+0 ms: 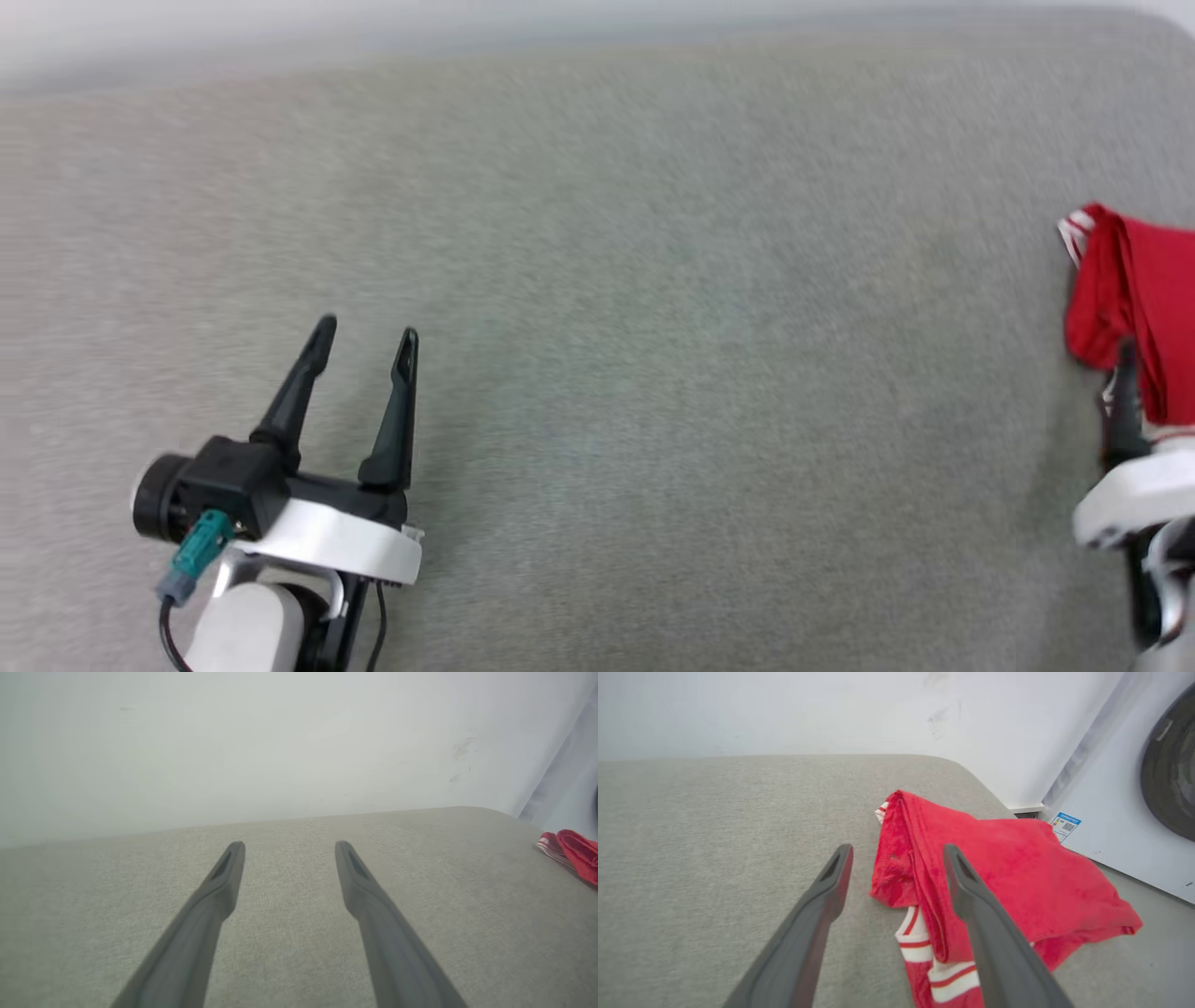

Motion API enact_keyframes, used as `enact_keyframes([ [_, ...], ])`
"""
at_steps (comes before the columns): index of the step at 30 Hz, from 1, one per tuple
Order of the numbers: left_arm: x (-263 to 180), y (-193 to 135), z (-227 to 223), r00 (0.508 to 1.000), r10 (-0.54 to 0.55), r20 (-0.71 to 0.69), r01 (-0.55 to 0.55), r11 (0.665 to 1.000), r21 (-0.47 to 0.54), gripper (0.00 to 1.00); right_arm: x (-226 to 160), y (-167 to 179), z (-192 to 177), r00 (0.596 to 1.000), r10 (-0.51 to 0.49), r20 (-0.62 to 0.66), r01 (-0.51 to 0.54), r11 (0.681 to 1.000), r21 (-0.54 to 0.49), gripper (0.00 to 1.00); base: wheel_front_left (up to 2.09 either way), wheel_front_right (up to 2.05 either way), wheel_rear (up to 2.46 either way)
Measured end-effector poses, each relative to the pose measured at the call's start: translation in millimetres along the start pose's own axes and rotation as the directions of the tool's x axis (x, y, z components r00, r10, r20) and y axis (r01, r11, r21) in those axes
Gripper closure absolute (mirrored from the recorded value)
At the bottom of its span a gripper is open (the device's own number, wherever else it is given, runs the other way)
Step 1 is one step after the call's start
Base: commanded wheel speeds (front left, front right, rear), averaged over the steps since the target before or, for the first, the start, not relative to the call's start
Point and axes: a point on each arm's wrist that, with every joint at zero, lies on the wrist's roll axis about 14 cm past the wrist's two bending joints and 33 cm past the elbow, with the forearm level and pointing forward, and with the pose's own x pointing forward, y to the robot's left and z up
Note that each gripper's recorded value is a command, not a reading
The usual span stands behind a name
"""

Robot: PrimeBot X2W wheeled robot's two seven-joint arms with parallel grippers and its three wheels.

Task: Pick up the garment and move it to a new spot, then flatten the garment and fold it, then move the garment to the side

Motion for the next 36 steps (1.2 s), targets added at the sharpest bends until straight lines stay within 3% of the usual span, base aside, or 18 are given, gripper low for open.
enact_keyframes([
  [5, -23.1, 14.6, 11.9, 0.997, 0.074, 0.008, -0.074, 0.997, 0.018, 0.0, -21.3, 41.2, 11.1, 0.991, 0.128, 0.044, -0.131, 0.989, 0.072, 0.0, 0.0, 0.0, 0.0],
  [16, -75.3, 42.1, 30.4, 0.977, 0.21, 0.03, -0.211, 0.976, 0.046, 0.0, -71.8, 110.3, 53.0, 0.919, 0.355, 0.172, -0.38, 0.913, 0.147, 0.0, 0.0, 0.0, 0.0],
  [25, -101.7, 38.2, 35.9, 0.971, 0.237, 0.041, -0.239, 0.969, 0.053, 0.0, -105.9, 112.9, 68.3, 0.896, 0.393, 0.206, -0.425, 0.895, 0.138, 0.0, 0.0, 0.0, 0.0],
  [36, -111.4, 34.2, 35.8, 0.969, 0.242, 0.042, -0.244, 0.968, 0.057, 0.0, -117.6, 103.6, 77.3, 0.896, 0.38, 0.229, -0.415, 0.9, 0.134, 0.0, 0.0, 0.0, 0.0],
])
